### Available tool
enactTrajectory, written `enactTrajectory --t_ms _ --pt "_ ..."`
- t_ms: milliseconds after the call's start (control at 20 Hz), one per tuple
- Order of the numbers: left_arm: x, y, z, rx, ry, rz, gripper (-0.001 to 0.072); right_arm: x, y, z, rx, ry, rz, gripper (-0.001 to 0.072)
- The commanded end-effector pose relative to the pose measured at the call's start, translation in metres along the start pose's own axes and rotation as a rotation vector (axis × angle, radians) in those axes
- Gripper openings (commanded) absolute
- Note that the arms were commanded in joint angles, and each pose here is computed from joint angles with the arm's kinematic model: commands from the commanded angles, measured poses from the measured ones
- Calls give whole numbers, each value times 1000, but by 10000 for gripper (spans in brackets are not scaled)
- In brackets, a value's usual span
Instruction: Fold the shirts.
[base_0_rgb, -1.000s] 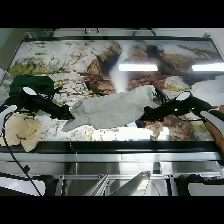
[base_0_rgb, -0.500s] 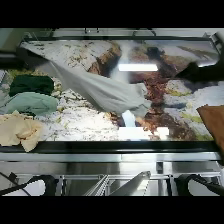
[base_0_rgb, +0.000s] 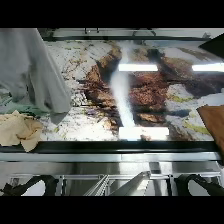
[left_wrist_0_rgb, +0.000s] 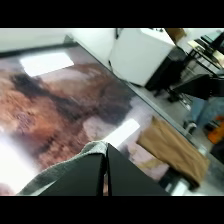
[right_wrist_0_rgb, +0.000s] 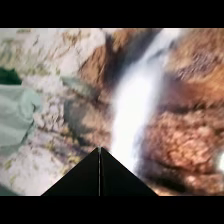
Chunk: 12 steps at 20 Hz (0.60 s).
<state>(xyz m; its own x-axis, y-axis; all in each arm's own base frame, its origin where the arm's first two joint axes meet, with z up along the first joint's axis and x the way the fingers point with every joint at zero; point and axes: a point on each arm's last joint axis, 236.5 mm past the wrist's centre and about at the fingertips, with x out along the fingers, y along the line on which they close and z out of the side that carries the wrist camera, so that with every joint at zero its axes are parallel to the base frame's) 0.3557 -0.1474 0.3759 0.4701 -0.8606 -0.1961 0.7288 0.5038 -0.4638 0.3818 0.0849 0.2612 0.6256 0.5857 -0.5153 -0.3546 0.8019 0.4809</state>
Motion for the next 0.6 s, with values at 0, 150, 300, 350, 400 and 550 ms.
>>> enactTrajectory --t_ms 0,150,300,350,400,550 --pt "55 -5 -58 -95 169 -124 22 46 3 -55 71 148 64 12" --pt "126 -30 -113 -147 333 -291 21 86 1 -99 128 227 81 13" --pt "185 -45 -173 -216 485 -393 22 109 -3 -139 172 325 94 13" --pt "201 -45 -195 -249 538 -415 21 113 -5 -149 179 350 97 12" --pt "213 -42 -213 -272 576 -426 17 116 -7 -157 190 369 96 13" --pt "233 -23 -241 -331 621 -417 14 122 -13 -173 201 406 95 13"
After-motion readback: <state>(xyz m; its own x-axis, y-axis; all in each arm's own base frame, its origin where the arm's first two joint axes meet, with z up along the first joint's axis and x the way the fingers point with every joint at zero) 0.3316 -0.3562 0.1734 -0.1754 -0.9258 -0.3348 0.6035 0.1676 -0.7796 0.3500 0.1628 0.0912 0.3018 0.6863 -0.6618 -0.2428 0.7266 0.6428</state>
